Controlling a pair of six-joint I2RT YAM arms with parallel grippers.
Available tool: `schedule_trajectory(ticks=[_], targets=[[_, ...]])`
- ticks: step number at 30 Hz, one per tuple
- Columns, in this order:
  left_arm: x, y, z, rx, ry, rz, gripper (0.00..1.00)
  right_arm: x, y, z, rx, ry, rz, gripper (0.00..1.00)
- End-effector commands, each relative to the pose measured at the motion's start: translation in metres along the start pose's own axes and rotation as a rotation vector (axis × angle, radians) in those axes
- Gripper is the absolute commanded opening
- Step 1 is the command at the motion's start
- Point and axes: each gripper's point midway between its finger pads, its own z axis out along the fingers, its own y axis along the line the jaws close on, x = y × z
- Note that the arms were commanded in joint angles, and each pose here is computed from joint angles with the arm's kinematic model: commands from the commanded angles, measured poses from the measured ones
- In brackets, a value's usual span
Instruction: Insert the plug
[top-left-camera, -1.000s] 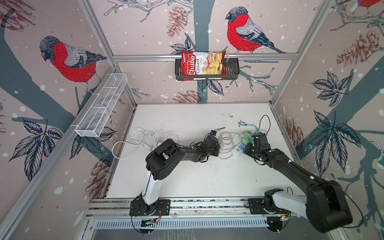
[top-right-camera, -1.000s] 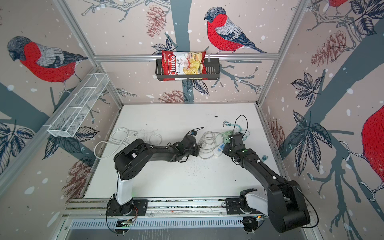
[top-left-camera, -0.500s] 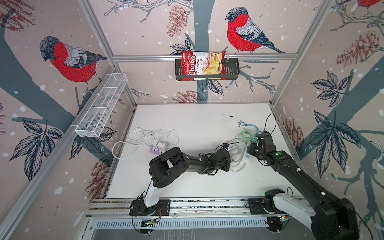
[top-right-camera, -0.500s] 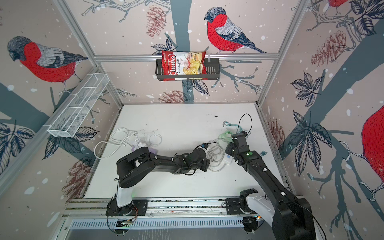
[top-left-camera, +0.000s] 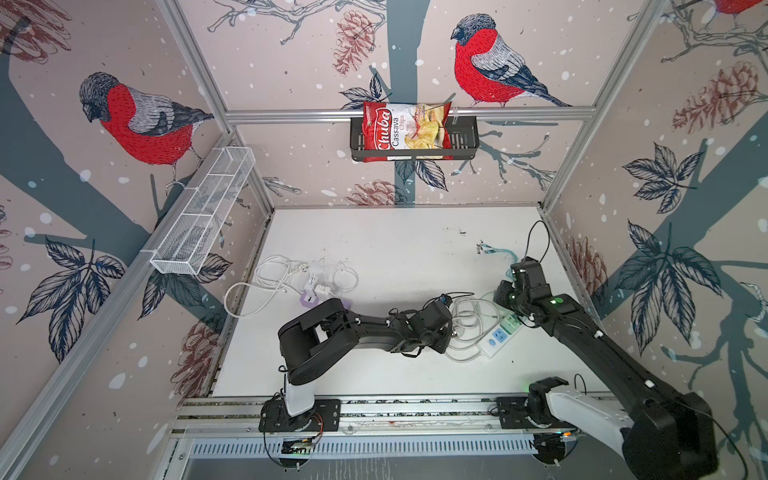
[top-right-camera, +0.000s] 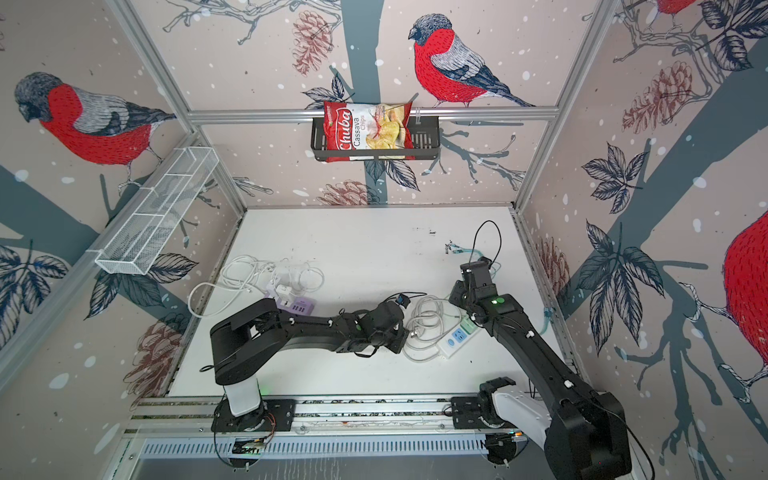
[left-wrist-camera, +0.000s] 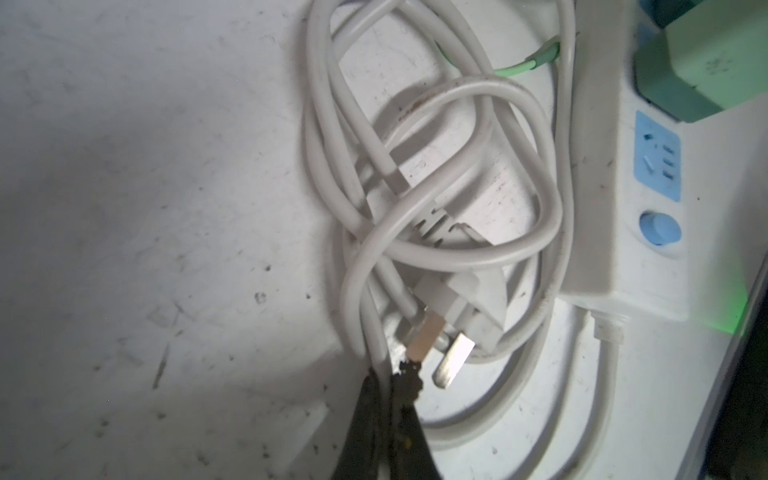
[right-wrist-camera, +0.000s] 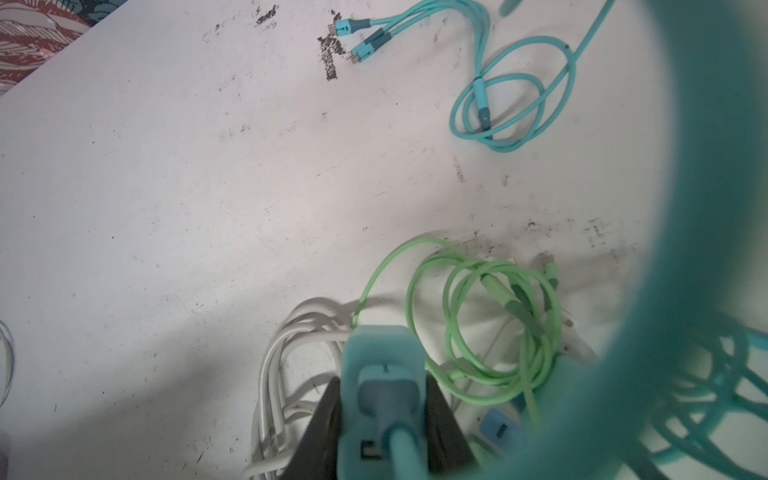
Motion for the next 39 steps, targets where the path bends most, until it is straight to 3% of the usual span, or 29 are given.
schedule_trajectory(ticks=[1, 9, 12, 20, 26, 39], targets=[[0.022, 0.011, 0.003, -0.045, 0.086, 0.045, 0.07, 0.0, 0.001, 0.0, 0.035, -0.001, 0.004, 0.08], [0.01, 0.001, -0.001, -0.005, 0.044, 0.071, 0.25, 0.014, 0.002, 0.001, 0.053, -0.001, 0.046, 0.08], [0.0, -0.005, -0.003, 0.009, 0.022, 0.087, 0.26, 0.015, 0.005, -0.001, 0.064, 0.002, 0.048, 0.07], [-0.013, -0.021, -0.007, 0.072, -0.016, 0.11, 0.37, 0.011, 0.013, -0.033, 0.044, -0.064, 0.092, 0.07], [-0.028, -0.024, -0.017, 0.078, -0.085, 0.106, 0.44, 0.04, 0.004, -0.057, 0.062, -0.045, 0.13, 0.07], [-0.057, -0.02, -0.038, 0.05, -0.19, 0.108, 0.44, 0.094, -0.016, -0.07, 0.114, 0.043, 0.197, 0.07]])
